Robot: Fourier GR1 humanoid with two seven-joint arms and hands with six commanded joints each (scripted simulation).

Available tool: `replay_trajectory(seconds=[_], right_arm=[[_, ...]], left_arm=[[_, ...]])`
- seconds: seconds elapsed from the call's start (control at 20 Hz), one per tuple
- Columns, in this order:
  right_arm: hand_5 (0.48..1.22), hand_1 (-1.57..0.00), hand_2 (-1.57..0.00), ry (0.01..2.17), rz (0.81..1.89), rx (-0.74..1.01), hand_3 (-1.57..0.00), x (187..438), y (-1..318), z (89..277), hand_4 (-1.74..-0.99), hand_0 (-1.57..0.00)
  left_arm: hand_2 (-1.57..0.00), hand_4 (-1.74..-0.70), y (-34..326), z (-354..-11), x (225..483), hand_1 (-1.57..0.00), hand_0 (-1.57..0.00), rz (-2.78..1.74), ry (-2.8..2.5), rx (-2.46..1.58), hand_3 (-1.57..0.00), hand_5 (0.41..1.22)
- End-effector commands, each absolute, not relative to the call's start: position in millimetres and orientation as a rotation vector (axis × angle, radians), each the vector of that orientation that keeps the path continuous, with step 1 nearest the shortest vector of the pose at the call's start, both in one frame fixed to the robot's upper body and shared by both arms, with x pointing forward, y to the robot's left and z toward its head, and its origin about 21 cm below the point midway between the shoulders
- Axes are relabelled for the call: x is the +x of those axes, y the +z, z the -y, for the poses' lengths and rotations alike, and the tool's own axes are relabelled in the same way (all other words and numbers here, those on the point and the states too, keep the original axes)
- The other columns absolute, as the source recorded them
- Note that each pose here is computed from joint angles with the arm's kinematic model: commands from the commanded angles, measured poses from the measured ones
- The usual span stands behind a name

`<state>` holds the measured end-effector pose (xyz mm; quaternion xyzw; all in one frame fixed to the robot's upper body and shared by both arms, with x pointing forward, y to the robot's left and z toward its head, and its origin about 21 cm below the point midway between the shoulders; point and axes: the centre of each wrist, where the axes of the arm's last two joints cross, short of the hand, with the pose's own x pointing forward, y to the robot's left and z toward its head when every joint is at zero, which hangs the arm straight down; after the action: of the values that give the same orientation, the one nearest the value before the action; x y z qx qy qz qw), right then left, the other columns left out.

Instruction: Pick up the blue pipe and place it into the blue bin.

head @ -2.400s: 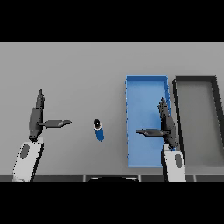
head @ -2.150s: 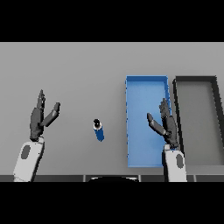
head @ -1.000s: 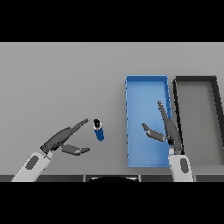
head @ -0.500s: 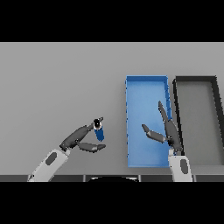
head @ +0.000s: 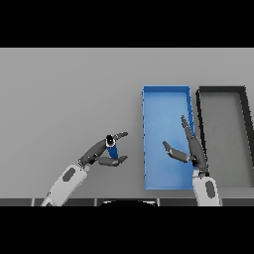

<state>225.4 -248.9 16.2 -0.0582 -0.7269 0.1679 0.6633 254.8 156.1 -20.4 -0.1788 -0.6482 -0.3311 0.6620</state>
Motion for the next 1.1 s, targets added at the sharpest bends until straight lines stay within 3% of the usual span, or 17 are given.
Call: replay_trajectory(seconds=[0.0,0.05,0.1,0.2,0.3,0.4,0.45,0.7,1.05], right_arm=[[0.556,0.00,0.00,0.378,1.645,-0.133,0.00,223.4,15.7,250.3,-1.188,0.00],[0.560,0.00,0.00,0.372,1.648,-0.121,0.00,227.2,16.4,247.9,-1.196,0.00],[0.560,0.00,0.00,0.382,1.646,-0.122,0.00,224.2,13.8,246.4,-1.192,0.00],[0.562,0.00,0.00,0.379,1.651,-0.129,0.00,222.6,14.6,249.1,-1.189,0.00],[0.562,0.00,0.00,0.374,1.640,-0.137,0.00,226.1,14.5,248.7,-1.182,0.00],[0.561,0.00,0.00,0.378,1.646,-0.139,0.00,229.3,18.2,248.0,-1.178,0.00],[0.560,0.00,0.00,0.378,1.643,-0.136,0.00,227.2,17.0,249.2,-1.176,0.00],[0.556,0.00,0.00,0.391,1.631,-0.147,0.00,229.3,13.9,247.3,-1.166,0.00],[0.555,0.00,0.00,0.404,1.635,-0.164,0.00,229.2,16.4,248.8,-1.138,0.00]], left_arm=[[-0.27,-1.22,-19.8,-155.6,258.0,-0.12,0.00,1.463,-0.726,-0.426,-0.20,0.635],[-0.42,-1.27,-22.2,-151.0,255.0,-0.25,-0.04,1.456,-0.710,-0.453,-0.35,0.675],[-0.58,-1.30,-24.5,-149.2,256.1,-0.41,-0.18,1.448,-0.692,-0.467,-0.59,0.784],[-0.94,-1.45,-26.3,-143.8,255.4,-0.83,-0.65,1.457,-0.667,-0.468,-0.91,0.941],[-1.16,-1.55,-26.6,-136.0,250.0,-1.10,-0.98,1.471,-0.680,-0.480,-1.11,1.042],[-1.31,-1.62,-25.7,-134.9,244.8,-1.27,-1.19,1.476,-0.695,-0.496,-1.26,1.106],[-1.36,-1.59,-25.6,-134.7,244.0,-1.33,-1.27,1.481,-0.703,-0.481,-1.32,1.129],[-1.50,-1.50,-21.6,-123.5,238.2,-1.49,-1.47,1.566,-0.714,-0.497,-1.49,1.191],[-1.56,-1.48,17.4,-105.4,245.9,-1.55,-1.55,1.721,-0.675,-0.567,-1.55,1.215]])
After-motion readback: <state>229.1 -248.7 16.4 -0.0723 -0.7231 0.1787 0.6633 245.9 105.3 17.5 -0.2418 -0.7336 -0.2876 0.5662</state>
